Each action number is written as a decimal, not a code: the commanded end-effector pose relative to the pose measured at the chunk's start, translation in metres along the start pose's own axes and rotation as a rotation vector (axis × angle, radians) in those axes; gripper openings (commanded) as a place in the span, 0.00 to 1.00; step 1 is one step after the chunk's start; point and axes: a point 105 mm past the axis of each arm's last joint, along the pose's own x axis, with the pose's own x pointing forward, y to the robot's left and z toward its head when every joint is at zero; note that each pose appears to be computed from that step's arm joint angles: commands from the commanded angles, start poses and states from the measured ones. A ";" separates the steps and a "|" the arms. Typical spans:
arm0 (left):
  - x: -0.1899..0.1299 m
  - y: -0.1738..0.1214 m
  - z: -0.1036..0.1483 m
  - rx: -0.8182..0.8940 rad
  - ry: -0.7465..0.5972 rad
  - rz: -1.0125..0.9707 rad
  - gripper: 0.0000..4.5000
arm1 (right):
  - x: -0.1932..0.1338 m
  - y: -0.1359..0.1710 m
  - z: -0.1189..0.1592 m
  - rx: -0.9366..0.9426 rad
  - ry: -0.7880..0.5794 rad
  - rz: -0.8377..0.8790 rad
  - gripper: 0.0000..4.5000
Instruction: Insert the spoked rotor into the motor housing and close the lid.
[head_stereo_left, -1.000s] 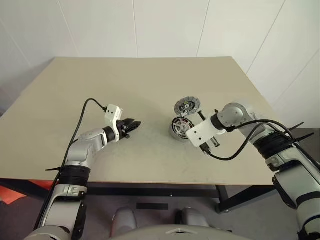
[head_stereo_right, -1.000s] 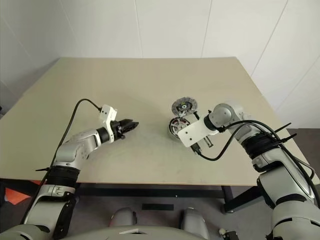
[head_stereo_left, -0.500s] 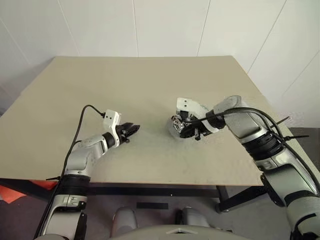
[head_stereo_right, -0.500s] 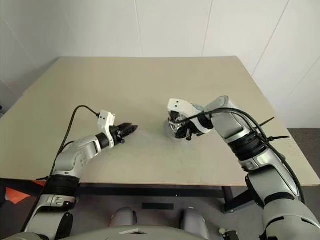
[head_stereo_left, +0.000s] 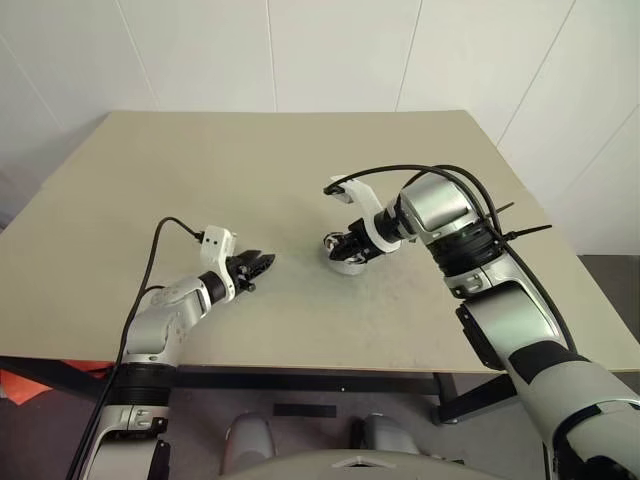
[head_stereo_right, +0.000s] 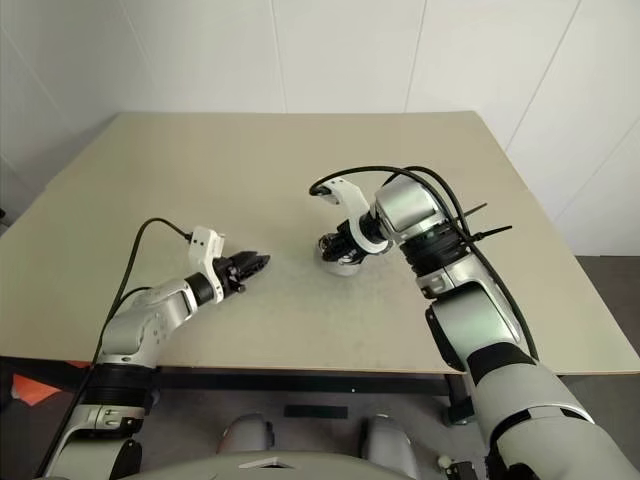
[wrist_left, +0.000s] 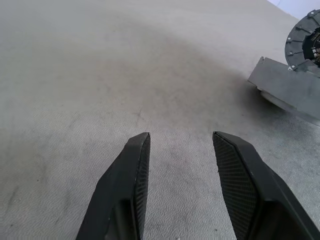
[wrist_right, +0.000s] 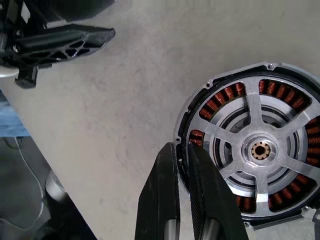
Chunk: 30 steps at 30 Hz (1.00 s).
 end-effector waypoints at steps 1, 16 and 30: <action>-0.003 -0.004 0.012 0.021 -0.039 -0.007 0.47 | -0.004 0.000 0.015 0.044 -0.055 -0.023 0.00; -0.002 0.001 0.018 0.033 -0.037 -0.005 0.47 | -0.035 0.037 0.055 -0.024 -0.218 0.058 0.51; 0.008 -0.012 0.032 0.041 -0.029 -0.142 0.47 | -0.149 -0.070 0.039 -0.696 -0.488 -0.590 0.30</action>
